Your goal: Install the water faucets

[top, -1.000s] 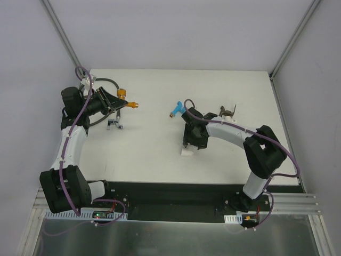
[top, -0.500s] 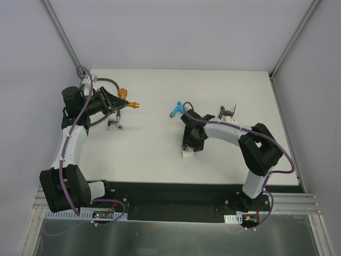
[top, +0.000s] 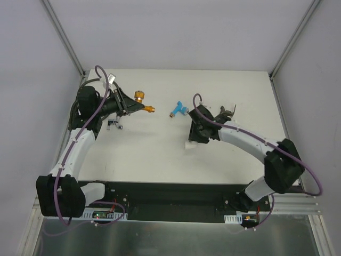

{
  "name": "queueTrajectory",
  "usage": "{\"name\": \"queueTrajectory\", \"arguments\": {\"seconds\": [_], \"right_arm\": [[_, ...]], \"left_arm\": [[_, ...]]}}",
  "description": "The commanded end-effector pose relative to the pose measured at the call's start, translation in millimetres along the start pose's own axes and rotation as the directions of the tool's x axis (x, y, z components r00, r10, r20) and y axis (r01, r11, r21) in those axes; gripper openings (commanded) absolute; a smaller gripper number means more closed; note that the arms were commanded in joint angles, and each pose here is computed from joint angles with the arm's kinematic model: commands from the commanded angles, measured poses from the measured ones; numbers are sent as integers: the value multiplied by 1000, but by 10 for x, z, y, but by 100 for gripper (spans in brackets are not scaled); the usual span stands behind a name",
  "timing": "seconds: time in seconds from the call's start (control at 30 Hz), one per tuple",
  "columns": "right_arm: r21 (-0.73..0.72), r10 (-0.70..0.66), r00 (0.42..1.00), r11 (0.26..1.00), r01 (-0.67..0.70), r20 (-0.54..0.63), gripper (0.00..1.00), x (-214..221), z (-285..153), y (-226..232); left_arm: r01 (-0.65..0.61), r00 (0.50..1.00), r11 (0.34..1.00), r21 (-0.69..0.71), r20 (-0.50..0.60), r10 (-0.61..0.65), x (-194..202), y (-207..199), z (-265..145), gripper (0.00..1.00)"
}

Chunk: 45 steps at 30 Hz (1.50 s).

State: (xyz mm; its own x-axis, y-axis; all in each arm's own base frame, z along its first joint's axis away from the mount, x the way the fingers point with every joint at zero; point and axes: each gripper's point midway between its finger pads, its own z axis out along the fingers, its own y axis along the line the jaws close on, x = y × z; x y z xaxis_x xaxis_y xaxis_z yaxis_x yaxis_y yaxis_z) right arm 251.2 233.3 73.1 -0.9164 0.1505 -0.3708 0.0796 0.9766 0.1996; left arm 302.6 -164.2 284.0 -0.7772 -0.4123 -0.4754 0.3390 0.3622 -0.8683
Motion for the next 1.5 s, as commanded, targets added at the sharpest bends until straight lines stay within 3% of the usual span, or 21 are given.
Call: {"name": "queueTrajectory", "arguments": {"seconds": [0.0, 0.1, 0.2, 0.33, 0.5, 0.67, 0.8, 0.97, 1.23, 1.47], "right_arm": [[-39, 23, 949, 999, -11, 314, 2, -611, -701, -27], [-86, 40, 877, 996, 1, 478, 2, -878, -1124, -3], [-168, 81, 766, 985, 37, 638, 2, -1080, -1569, 57], [-268, 143, 619, 957, 114, 772, 2, -1266, -1946, 284], [-282, 131, 531, 935, 215, 837, 2, -1317, -2042, 579], [-361, 216, 438, 890, 279, 872, 2, -1412, -2234, 991], [-307, 180, 355, 888, 344, 917, 2, -1415, -2300, 1256], [-282, 195, 247, 876, 391, 949, 2, -1430, -2499, 1528], [-266, 232, 138, 900, 345, 963, 2, -1449, -2611, 1735], [-250, 226, 121, 934, 257, 967, 2, -1507, -2562, 1685]], "left_arm": [[-130, 987, 989, 70, 102, 122, -167, -458, 13, 0], [-135, 975, 979, 150, 194, 104, -279, -657, 14, 0], [-109, 960, 971, 214, 276, 47, -417, -798, 6, 0], [-81, 968, 966, 245, 249, 18, -407, -843, 42, 0], [35, 969, 971, 238, 229, -91, -233, -626, 32, 0], [41, 967, 966, 254, 233, -102, -160, -681, -45, 0], [83, 959, 960, 268, 241, -151, -177, -633, -88, 0], [225, 933, 919, 323, 200, -299, -209, -527, -85, 0], [262, 921, 899, 352, 186, -342, -231, -499, -107, 0], [244, 920, 901, 358, 207, -332, -265, -528, -165, 0]]}}
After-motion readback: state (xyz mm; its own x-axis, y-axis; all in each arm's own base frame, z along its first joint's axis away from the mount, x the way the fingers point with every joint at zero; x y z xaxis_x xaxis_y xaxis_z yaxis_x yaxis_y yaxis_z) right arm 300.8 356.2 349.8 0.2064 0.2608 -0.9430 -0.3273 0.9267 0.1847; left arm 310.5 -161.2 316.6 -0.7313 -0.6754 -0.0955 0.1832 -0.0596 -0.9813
